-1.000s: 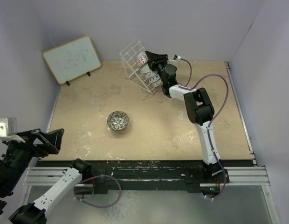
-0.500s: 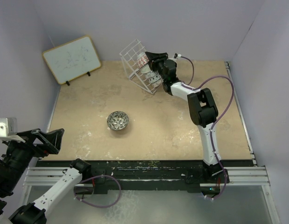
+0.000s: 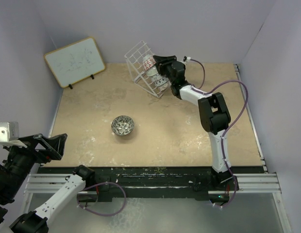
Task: Load the bowls into the dish rack
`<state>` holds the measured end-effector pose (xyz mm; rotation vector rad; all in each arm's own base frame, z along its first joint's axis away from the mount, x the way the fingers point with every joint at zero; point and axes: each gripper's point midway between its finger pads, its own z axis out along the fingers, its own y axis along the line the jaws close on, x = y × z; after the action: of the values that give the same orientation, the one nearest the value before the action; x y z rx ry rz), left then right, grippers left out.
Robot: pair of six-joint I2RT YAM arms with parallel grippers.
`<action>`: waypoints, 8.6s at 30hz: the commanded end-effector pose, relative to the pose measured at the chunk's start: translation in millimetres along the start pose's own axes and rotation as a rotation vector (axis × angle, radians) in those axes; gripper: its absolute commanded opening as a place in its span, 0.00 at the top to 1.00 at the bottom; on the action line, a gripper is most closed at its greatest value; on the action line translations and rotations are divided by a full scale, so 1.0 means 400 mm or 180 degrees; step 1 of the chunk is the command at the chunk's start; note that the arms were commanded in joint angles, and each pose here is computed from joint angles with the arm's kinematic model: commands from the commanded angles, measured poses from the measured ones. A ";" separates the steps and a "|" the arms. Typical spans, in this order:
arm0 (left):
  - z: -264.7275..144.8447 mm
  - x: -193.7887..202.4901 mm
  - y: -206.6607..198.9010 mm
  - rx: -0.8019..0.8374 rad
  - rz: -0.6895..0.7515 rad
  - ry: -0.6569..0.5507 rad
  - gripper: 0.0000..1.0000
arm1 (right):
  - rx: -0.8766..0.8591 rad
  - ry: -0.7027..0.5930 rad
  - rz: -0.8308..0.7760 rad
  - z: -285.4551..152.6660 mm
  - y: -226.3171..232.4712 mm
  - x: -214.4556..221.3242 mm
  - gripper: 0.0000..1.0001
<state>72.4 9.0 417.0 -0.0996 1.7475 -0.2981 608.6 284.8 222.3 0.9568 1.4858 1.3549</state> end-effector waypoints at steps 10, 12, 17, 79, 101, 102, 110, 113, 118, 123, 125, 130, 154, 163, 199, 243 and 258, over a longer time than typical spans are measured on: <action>0.004 -0.013 -0.002 -0.0012 -0.0048 -0.0068 0.01 | 0.0041 -0.0159 -0.0204 -0.077 0.045 -0.054 0.56; 0.005 -0.012 -0.004 -0.0003 -0.0053 -0.0061 0.01 | 0.0033 -0.0144 -0.0223 -0.083 0.050 -0.053 0.56; 0.002 -0.010 -0.001 -0.0013 -0.0058 -0.0061 0.01 | -0.0058 -0.0124 -0.0277 -0.118 0.082 -0.054 0.56; 0.002 -0.004 0.012 -0.0099 -0.0108 -0.0080 0.01 | 0.0127 0.3428 -0.5823 -0.714 -0.275 0.793 0.56; 0.016 0.000 0.009 -0.0111 -0.0082 -0.0038 0.01 | 0.0229 0.3195 -0.5969 -0.674 -0.283 0.769 0.64; 0.015 0.000 0.010 -0.0116 -0.0087 -0.0040 0.01 | 0.0224 0.3191 -0.5971 -0.675 -0.282 0.769 0.67; 0.011 0.005 0.014 -0.0124 -0.0086 -0.0045 0.01 | 0.0289 0.3175 -0.5938 -0.657 -0.286 0.749 0.85; 0.010 0.007 0.017 -0.0135 -0.0087 -0.0042 0.01 | 0.0311 0.3162 -0.5915 -0.654 -0.287 0.744 0.99; 0.007 0.006 0.018 -0.0139 -0.0089 -0.0055 0.01 | 0.0246 0.2987 -0.5641 -0.639 -0.237 0.739 1.00; 0.006 0.004 0.018 -0.0135 -0.0104 -0.0066 0.01 | -0.0070 0.2927 -0.4883 -0.620 -0.135 0.746 1.00; 0.005 0.003 0.018 -0.0134 -0.0105 -0.0068 0.01 | -0.0190 0.2876 -0.4570 -0.610 -0.090 0.737 1.00; 0.004 0.004 0.019 -0.0137 -0.0107 -0.0074 0.01 | -0.0375 0.2844 -0.3790 -0.586 -0.016 0.699 1.00; -0.014 -0.036 0.015 -0.0098 -0.0082 -0.0201 0.01 | -0.2219 0.1785 -0.1155 -0.399 0.554 0.316 1.00; -0.035 -0.048 0.030 -0.0135 -0.0061 -0.0260 0.01 | -0.2331 0.1024 -0.0741 -0.255 0.606 0.147 1.00; -0.050 -0.040 0.066 -0.0144 -0.0133 -0.0234 0.01 | -0.2448 -0.0350 0.0932 -0.132 0.392 -0.065 1.00; -0.068 -0.037 0.085 -0.0177 -0.0178 -0.0241 0.01 | -0.1728 -0.0341 0.0728 -0.008 0.236 0.014 1.00; -0.066 -0.040 0.081 -0.0157 -0.0200 -0.0254 0.01 | -0.1427 -0.0449 0.0567 -0.012 0.237 0.001 0.62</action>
<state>51.1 47.7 422.9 -0.1869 1.7004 -0.2756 614.9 309.3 247.8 0.9285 1.0756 1.6059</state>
